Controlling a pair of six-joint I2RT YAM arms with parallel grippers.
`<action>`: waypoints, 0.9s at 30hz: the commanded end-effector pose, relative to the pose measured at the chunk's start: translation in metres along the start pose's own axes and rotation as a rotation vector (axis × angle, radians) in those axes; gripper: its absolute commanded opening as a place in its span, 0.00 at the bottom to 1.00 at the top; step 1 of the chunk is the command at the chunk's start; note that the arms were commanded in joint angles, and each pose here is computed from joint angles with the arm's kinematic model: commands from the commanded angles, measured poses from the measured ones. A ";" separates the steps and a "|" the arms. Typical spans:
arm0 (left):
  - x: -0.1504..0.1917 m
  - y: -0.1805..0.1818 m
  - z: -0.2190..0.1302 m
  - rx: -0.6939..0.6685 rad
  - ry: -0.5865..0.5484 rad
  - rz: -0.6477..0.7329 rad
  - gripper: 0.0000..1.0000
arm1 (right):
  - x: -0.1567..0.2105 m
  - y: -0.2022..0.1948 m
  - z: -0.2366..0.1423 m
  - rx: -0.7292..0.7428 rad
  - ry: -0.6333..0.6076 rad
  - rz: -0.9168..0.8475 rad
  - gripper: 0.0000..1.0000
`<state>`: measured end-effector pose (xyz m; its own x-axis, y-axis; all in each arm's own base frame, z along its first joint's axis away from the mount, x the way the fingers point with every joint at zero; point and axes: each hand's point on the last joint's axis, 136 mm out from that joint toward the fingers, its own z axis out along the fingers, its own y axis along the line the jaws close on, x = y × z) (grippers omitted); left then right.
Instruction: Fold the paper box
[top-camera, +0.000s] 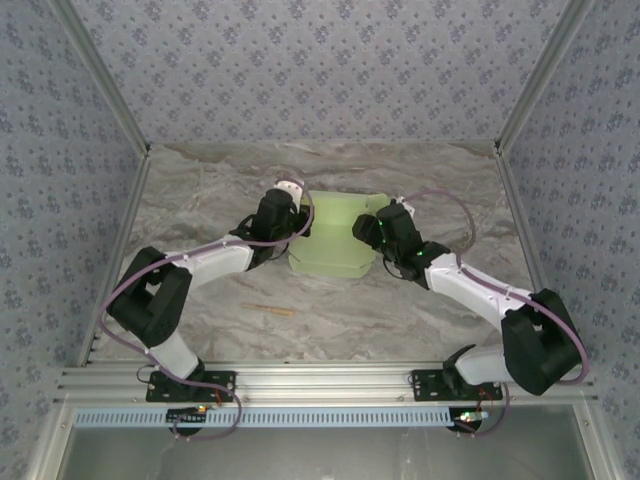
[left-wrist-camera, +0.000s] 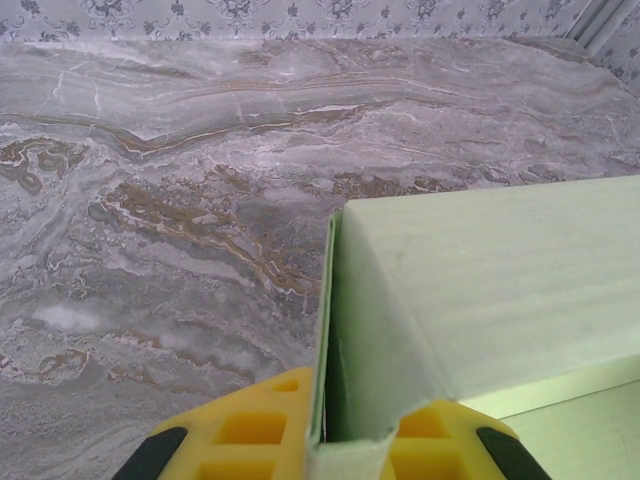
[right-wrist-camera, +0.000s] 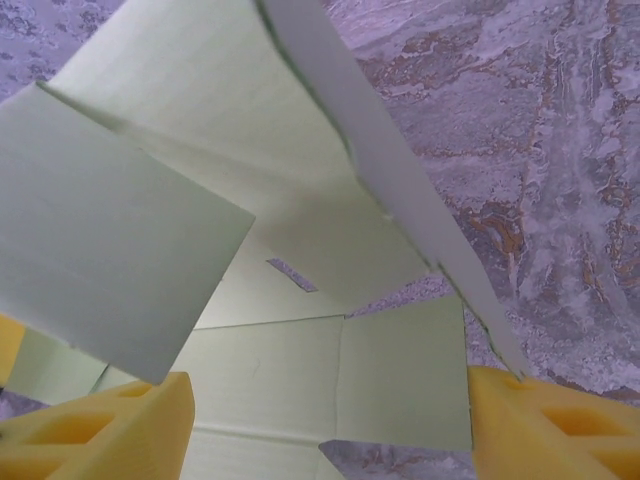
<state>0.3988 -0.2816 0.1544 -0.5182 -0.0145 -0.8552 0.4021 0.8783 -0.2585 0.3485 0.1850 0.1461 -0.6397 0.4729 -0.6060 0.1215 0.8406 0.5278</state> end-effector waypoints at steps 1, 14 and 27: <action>-0.028 -0.020 -0.011 0.059 -0.070 0.000 0.00 | -0.020 0.013 -0.002 -0.043 -0.099 0.018 0.71; -0.022 -0.021 -0.008 0.063 -0.054 0.013 0.00 | -0.011 0.044 -0.009 -0.217 -0.033 -0.237 0.60; -0.022 -0.026 -0.009 0.077 -0.052 0.017 0.00 | 0.026 0.062 0.006 -0.285 0.113 -0.296 0.52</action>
<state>0.3940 -0.2864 0.1522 -0.5229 0.0043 -0.8524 0.4180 0.8728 -0.2520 0.3477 0.2314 0.1577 -0.6749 0.2296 -0.7013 -0.2200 0.8446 0.4882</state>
